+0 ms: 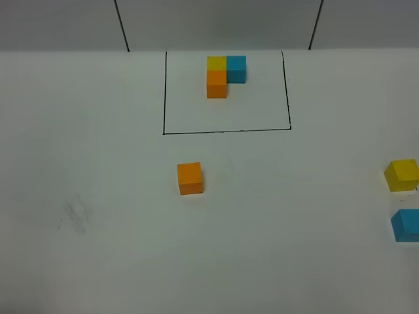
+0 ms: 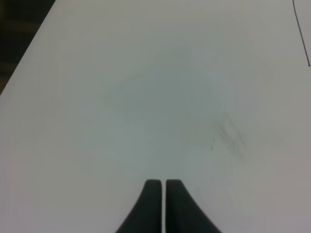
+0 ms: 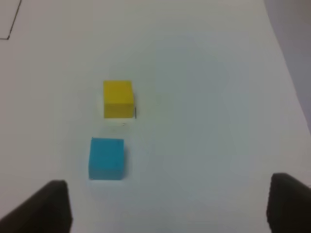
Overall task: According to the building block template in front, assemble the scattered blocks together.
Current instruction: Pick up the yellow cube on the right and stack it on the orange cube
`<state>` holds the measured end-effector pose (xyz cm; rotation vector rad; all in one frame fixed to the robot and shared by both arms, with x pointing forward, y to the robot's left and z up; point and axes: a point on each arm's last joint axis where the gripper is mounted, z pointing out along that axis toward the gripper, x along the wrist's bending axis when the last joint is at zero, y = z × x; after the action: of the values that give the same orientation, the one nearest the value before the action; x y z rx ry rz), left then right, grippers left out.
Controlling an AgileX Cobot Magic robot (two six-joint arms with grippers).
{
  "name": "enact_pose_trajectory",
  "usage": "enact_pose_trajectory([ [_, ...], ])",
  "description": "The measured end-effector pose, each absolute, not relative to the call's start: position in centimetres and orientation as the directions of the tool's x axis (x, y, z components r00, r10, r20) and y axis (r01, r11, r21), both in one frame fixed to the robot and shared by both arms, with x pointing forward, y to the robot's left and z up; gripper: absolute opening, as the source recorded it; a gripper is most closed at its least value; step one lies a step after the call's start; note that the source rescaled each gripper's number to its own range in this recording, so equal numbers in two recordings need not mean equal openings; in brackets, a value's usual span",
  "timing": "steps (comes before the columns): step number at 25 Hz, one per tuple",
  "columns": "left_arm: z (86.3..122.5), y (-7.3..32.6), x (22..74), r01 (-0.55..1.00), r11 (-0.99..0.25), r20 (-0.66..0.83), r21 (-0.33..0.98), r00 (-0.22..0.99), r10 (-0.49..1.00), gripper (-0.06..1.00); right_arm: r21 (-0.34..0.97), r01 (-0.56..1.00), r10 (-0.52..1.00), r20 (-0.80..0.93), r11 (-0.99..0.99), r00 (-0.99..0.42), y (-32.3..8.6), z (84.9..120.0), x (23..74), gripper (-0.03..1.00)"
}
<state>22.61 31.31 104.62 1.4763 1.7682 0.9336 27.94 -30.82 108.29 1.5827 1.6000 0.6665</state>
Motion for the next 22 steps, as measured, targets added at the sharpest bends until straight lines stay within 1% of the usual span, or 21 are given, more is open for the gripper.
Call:
enact_pose_trajectory([
  [4, 104.6, 31.3, 22.6, 0.528, 0.115, -0.034, 0.841, -0.160, 0.987, 0.00, 0.758, 0.647, 0.988, -0.145, 0.078, 0.052, -31.2, 108.8, 32.2, 0.93],
  [7, 104.6, 31.3, 22.6, 0.528, 0.115, -0.034, 0.841, -0.160, 0.987, 0.00, 0.720, 0.692, 0.993, -0.113, 0.056, 0.038, -31.4, 108.5, 35.3, 0.93],
  [14, 104.6, 31.3, 22.6, 0.528, 0.115, -0.034, 0.841, -0.160, 0.987, 0.00, 0.655, 0.756, 0.997, -0.075, 0.027, 0.030, -32.1, 105.7, 41.7, 0.92],
  [22, 104.6, 31.3, 22.6, 0.528, 0.115, -0.034, 0.841, -0.160, 0.987, 0.00, 0.578, 0.816, 0.999, -0.033, -0.012, 0.038, -32.6, 102.1, 46.9, 0.92],
])
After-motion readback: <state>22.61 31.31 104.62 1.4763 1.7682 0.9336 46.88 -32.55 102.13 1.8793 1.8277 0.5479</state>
